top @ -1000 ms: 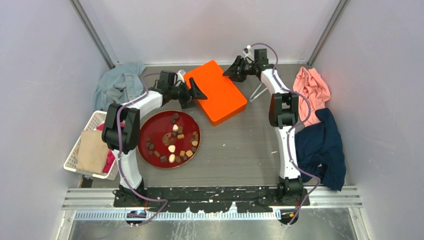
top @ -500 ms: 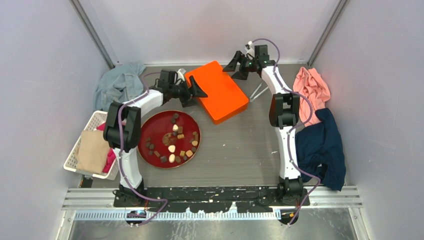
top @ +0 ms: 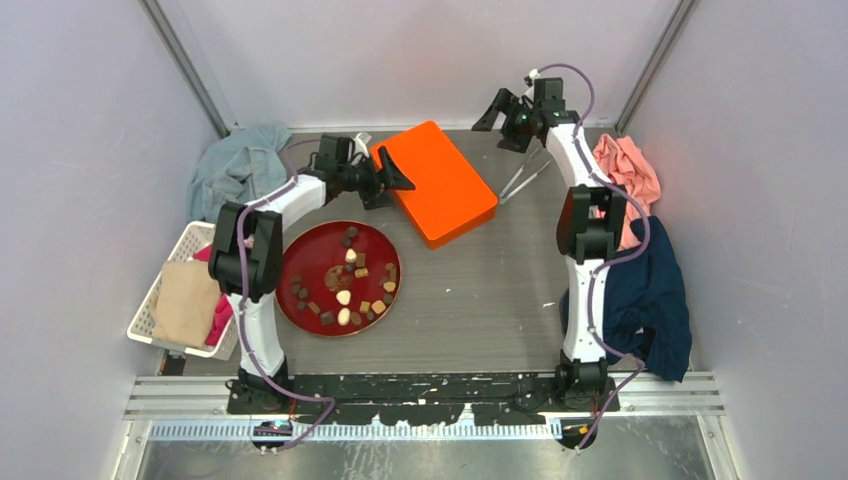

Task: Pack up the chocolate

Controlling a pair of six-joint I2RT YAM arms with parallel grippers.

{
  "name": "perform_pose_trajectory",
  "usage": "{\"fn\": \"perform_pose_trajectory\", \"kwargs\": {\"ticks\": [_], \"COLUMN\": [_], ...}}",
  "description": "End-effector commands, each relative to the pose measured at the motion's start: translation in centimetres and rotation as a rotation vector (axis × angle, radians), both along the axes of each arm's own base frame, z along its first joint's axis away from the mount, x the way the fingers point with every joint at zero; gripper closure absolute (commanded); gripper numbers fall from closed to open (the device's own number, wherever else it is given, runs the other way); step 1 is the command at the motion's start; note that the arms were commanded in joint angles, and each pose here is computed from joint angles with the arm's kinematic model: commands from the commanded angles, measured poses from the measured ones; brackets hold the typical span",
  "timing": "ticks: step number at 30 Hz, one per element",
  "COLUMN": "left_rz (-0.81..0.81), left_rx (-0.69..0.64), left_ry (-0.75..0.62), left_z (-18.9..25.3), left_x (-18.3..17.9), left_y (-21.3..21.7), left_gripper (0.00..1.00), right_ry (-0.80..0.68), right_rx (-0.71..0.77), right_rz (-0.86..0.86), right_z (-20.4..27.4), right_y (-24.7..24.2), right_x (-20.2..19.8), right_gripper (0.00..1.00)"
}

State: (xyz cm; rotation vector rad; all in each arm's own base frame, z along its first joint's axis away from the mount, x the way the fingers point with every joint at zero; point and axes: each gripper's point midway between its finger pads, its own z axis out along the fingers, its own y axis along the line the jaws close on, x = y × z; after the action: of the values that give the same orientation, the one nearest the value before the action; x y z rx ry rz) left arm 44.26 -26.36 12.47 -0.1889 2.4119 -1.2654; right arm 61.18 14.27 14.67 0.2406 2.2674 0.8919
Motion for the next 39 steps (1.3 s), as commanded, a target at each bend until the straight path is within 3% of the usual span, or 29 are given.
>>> {"fn": "perform_pose_trajectory", "kwargs": {"ticks": [1,8,12,15,24,39], "left_rz": [0.021,0.113,0.167,0.200,0.161,0.130], "left_rx": [-0.013,0.058,0.088,0.094,0.071,0.069], "left_ry": [-0.094,-0.087,-0.043,-0.041,-0.045,-0.050], "left_z": [3.7,3.9,3.2,3.0,3.2,3.3], "left_x": [2.1,4.2,5.8,7.0,6.3,5.1], "left_y": [1.9,5.2,5.9,6.2,5.8,6.1], "left_gripper": [0.17,0.17,0.18,0.18,0.18,0.18], "right_ry": [-0.170,-0.073,-0.028,-0.004,0.035,-0.109], "right_rx": [-0.085,-0.245,-0.380,-0.431,-0.447,-0.493], "right_rz": [-0.058,-0.104,-0.011,0.043,0.082,0.199], "right_z": [10.8,8.4,4.2,1.5,-5.1,-8.2], "right_y": [-0.7,0.1,3.2,5.0,7.4,9.2], "right_x": [-3.5,-15.1,-22.2,-25.2,-25.8,-23.5], "right_gripper": [0.00,0.00,0.00,0.00,0.02,0.12]}}
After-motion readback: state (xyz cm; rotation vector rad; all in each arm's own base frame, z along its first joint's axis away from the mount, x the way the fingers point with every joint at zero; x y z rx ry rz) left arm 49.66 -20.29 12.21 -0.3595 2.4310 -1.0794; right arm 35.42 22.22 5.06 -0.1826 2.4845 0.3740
